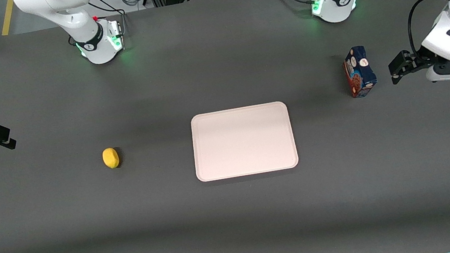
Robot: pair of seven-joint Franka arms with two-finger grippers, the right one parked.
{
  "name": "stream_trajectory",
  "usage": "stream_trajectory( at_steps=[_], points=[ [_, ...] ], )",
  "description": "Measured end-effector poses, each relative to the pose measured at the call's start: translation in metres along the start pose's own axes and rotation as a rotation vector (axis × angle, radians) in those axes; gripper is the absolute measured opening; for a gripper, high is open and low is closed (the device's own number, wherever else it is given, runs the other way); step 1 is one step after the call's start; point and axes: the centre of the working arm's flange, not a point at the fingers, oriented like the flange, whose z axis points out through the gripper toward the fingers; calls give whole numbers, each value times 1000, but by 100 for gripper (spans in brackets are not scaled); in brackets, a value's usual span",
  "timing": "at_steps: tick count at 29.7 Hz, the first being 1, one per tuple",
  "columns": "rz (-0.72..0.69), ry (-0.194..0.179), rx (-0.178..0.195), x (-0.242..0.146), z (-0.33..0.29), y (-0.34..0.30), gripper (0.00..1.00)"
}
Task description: Place cookie box on tray
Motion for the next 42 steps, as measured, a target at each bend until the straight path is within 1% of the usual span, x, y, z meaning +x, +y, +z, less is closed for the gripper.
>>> stream_trajectory(
  at_steps=[7,10,18,25,28,30,35,40,42],
  points=[
    [-16,0,0,-21,38,0,100],
    [-18,-9,-1,-28,52,1,100],
    [-14,-15,2,-45,83,2,100],
    [-11,-41,3,-56,104,3,100],
    [-10,-35,2,-60,114,3,100],
    [-9,-21,1,-66,127,4,100],
    [-8,-26,-1,-75,146,5,100],
    [-8,-7,-2,-82,163,6,100],
    [-7,-6,-3,-87,171,6,100]
  ],
)
